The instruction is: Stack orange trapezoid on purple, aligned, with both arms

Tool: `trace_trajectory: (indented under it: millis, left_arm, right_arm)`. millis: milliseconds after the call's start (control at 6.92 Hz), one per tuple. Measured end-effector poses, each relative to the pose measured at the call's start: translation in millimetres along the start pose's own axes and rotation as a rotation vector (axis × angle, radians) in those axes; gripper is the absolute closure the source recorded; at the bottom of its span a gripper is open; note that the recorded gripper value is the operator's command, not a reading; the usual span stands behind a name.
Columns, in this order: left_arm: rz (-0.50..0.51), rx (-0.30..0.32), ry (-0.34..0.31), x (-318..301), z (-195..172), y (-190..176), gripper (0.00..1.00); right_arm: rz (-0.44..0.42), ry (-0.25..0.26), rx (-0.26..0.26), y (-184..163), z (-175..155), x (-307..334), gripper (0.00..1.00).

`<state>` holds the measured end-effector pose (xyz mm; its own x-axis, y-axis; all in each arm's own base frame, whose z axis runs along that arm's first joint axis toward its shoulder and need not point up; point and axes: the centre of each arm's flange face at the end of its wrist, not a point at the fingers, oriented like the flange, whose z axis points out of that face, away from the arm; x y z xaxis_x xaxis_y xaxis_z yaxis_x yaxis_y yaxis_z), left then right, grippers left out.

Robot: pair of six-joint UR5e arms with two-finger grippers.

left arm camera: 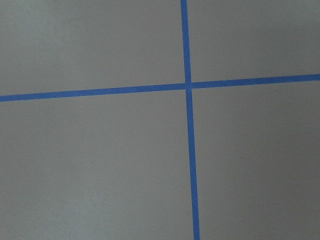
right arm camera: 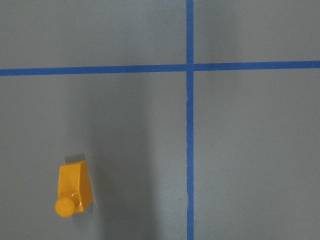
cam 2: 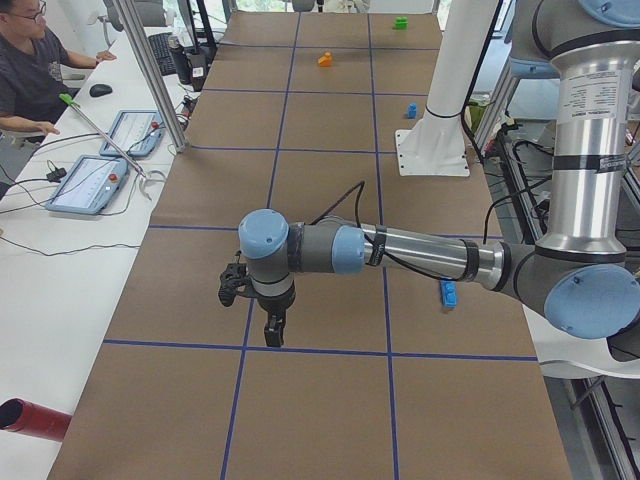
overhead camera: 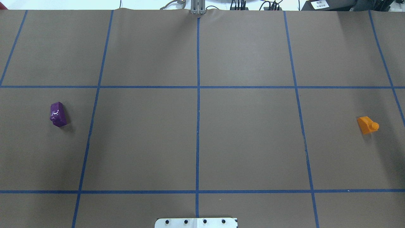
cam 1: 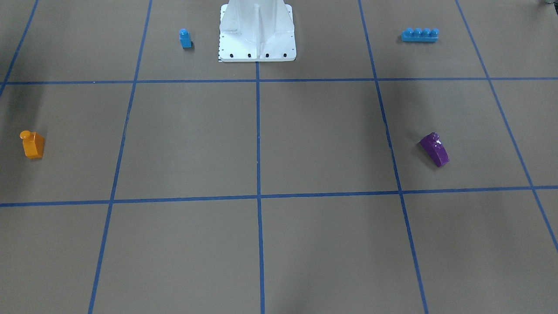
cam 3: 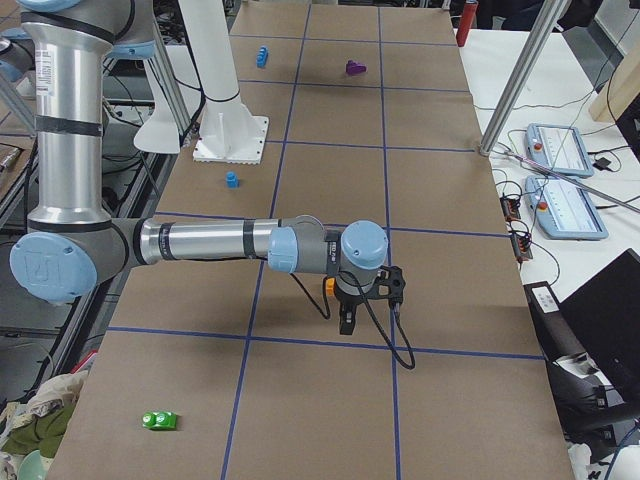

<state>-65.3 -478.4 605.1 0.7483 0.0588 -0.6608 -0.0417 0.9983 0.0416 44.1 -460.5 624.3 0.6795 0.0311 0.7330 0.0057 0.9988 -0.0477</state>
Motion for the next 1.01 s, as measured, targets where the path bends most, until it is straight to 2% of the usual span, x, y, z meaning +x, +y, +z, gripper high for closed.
trace_trajectory:
  millis: [578, 1011]
  left_arm:
    - [0.006, 0.009, 0.005, 4.3, -4.1, -4.4, 0.00]
    - [0.113, 0.087, 0.005, 41.7, -13.5, -26.3, 0.00]
  right_arm:
    - [-0.009, -0.001, 0.017, -5.1, -8.3, -8.6, 0.00]
    - [-0.039, -0.003, 0.046, -16.3, -22.3, -24.7, 0.00]
